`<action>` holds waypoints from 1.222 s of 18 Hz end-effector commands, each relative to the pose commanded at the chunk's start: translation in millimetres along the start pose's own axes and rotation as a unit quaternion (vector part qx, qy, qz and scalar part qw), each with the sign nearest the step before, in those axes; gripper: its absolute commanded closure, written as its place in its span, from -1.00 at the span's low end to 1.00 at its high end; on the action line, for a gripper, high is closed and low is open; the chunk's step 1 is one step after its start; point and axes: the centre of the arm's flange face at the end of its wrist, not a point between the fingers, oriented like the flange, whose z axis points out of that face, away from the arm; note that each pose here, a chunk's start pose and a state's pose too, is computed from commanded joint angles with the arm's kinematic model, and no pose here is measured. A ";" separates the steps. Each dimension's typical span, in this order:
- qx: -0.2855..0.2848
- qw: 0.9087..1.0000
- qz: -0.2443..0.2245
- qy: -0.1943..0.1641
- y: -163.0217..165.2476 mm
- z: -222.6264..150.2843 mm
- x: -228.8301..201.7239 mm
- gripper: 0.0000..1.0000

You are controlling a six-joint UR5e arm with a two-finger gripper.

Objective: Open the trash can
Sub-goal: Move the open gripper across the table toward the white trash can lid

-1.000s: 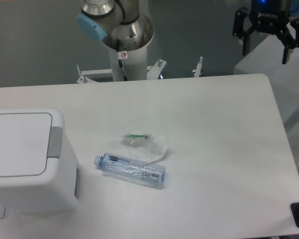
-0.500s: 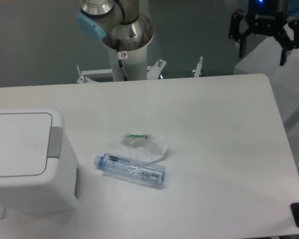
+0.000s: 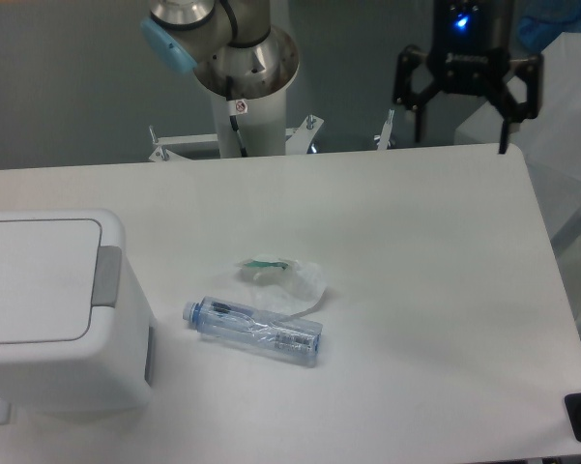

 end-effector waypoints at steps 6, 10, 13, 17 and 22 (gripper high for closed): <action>0.050 0.987 -0.153 0.005 -45.5 13.7 58.1 -1.00; 0.042 0.975 -0.215 0.035 -60.5 27.3 96.4 -1.00; 0.033 0.973 -0.222 0.052 -68.2 41.5 117.0 -1.00; 0.021 0.964 -0.256 0.070 -78.1 57.5 141.4 -1.00; 0.018 0.961 -0.263 0.084 -90.3 71.1 166.1 -1.00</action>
